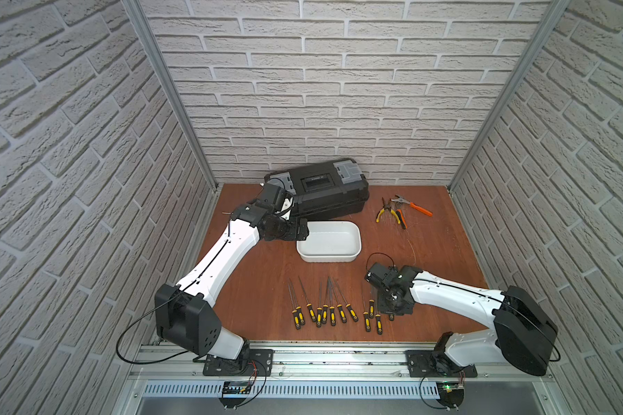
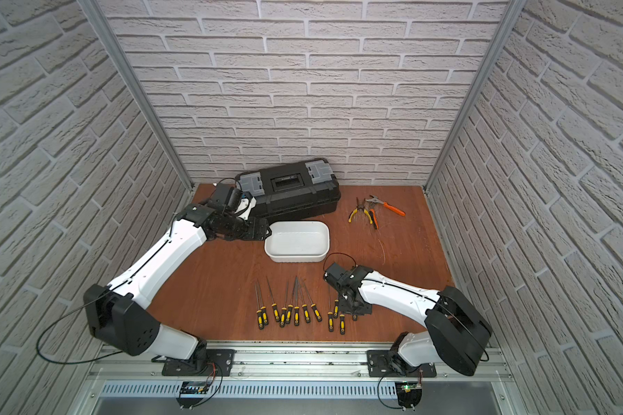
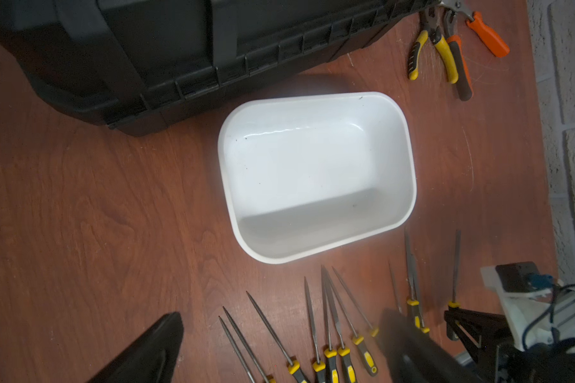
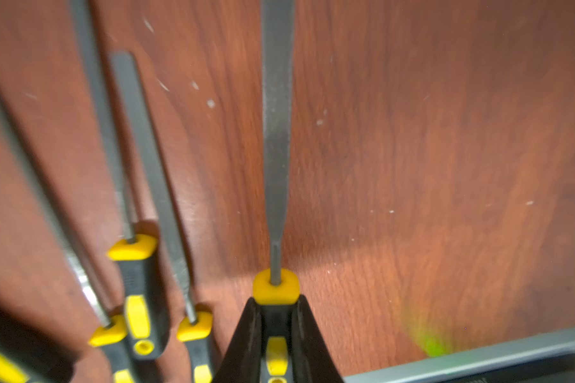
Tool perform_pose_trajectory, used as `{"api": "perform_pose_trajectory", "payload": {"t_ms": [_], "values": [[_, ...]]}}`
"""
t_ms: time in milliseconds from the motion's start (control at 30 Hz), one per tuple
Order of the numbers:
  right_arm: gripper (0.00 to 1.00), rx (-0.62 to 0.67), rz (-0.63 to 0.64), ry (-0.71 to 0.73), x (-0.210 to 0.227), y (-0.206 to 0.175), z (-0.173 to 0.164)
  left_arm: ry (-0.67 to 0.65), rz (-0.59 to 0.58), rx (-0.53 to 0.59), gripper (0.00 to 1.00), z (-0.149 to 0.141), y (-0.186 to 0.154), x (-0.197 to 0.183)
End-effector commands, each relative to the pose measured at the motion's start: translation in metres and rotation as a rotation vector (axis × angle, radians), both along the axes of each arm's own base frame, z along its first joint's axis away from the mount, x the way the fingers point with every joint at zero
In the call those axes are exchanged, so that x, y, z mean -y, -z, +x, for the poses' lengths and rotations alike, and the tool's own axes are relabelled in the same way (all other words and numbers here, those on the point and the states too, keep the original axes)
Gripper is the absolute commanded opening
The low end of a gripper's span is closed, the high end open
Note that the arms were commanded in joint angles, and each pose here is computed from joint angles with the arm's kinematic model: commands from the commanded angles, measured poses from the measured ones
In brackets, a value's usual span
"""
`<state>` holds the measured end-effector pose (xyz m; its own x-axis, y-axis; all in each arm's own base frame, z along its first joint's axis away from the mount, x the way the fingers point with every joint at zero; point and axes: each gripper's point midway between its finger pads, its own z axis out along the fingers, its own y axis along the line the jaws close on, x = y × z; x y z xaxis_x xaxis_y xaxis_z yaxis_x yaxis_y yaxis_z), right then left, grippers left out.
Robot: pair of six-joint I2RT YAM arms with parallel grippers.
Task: Put the file tool into the storage box
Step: Pick up the file tool from the center of the board, then place the file tool in the storage box.
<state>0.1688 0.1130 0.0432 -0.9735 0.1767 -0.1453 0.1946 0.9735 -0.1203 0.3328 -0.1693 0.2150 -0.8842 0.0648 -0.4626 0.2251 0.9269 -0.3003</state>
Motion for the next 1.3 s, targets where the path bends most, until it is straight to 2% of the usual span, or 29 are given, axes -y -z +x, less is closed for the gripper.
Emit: {"api": "perform_pose_trajectory", "payload": {"t_ms": [0, 233, 467, 633, 767, 900, 1000, 1133, 1267], "values": [[0.02, 0.081, -0.074, -0.055, 0.012, -0.032, 0.014, 0.008, -0.002, 0.062, 0.98, 0.004, -0.019, 0.001], [0.03, 0.209, -0.094, -0.220, 0.014, -0.087, 0.043, -0.020, -0.017, 0.100, 0.98, 0.011, -0.036, 0.001], [0.04, 0.412, -0.027, -0.566, -0.013, -0.157, 0.091, -0.082, -0.032, 0.104, 0.98, 0.011, -0.047, -0.004], [0.04, 0.425, 0.045, -0.803, -0.040, -0.184, 0.124, -0.145, -0.037, 0.085, 0.98, 0.001, -0.047, -0.013], [0.03, 0.372, -0.003, -1.011, -0.058, -0.184, 0.151, -0.194, -0.029, 0.050, 0.98, -0.015, -0.039, -0.024], [0.03, 0.332, -0.010, -1.154, -0.078, -0.173, 0.181, -0.197, -0.029, -0.017, 0.98, -0.027, -0.028, -0.024], [0.03, 0.280, -0.016, -1.276, -0.092, -0.155, 0.197, -0.231, -0.029, -0.004, 0.98, -0.030, -0.028, -0.028], [0.02, 0.291, -0.051, -1.333, -0.106, -0.130, 0.227, -0.295, -0.016, 0.010, 0.98, -0.031, -0.028, -0.039], [0.03, 0.270, -0.031, -1.373, -0.123, -0.102, 0.246, -0.323, -0.035, -0.021, 0.98, -0.031, -0.023, -0.036]]}}
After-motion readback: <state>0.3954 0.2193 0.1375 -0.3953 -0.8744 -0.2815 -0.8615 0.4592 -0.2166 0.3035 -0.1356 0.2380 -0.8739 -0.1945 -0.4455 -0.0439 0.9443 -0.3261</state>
